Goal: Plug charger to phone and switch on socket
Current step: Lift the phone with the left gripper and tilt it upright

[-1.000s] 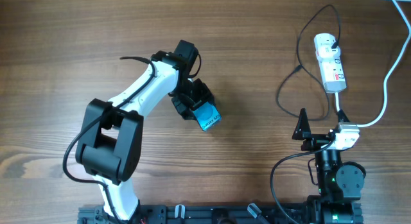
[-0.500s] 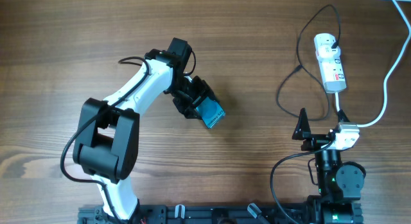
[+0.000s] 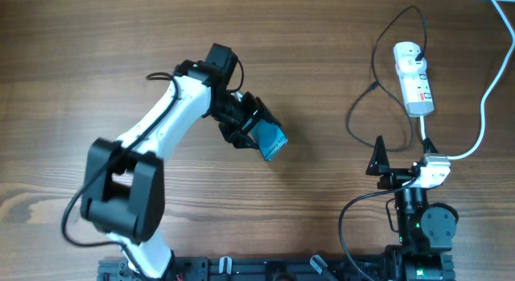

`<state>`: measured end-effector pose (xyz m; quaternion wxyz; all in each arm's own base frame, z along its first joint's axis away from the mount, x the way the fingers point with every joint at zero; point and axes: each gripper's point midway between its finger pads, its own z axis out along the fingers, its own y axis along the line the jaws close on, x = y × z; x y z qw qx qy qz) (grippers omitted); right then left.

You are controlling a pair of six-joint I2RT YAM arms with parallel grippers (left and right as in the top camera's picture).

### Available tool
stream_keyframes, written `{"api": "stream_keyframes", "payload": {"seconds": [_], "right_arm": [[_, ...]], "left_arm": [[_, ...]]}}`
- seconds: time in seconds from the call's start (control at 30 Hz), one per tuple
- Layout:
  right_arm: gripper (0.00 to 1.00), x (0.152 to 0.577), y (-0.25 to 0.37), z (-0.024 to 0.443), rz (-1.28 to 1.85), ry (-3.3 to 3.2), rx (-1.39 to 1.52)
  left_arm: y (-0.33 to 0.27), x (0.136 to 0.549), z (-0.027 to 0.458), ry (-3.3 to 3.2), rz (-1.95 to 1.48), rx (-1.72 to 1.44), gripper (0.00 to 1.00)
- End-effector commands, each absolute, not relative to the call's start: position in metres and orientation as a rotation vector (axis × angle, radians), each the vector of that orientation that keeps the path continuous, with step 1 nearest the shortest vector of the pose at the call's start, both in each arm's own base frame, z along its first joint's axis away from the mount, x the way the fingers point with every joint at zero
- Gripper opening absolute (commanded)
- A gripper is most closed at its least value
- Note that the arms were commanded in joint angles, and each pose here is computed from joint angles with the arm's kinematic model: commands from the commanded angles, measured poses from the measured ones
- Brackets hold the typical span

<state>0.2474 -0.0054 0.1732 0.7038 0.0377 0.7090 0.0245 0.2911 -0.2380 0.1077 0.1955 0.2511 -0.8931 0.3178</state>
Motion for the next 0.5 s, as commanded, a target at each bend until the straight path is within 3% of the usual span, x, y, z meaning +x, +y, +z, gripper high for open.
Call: {"api": "stream_keyframes", "payload": {"seconds": [0.0,0.47], "right_arm": [[1.00,0.247,-0.003,0.176,0.059,1.563,0.064],[1.00,0.247,-0.003,0.176,0.059,1.563,0.064]], "left_arm": [[-0.241,0.288,0.150,-2.512,1.022,0.650,0.48],[-0.241,0.285,0.166,-2.521,1.070,0.628,0.49]]}}
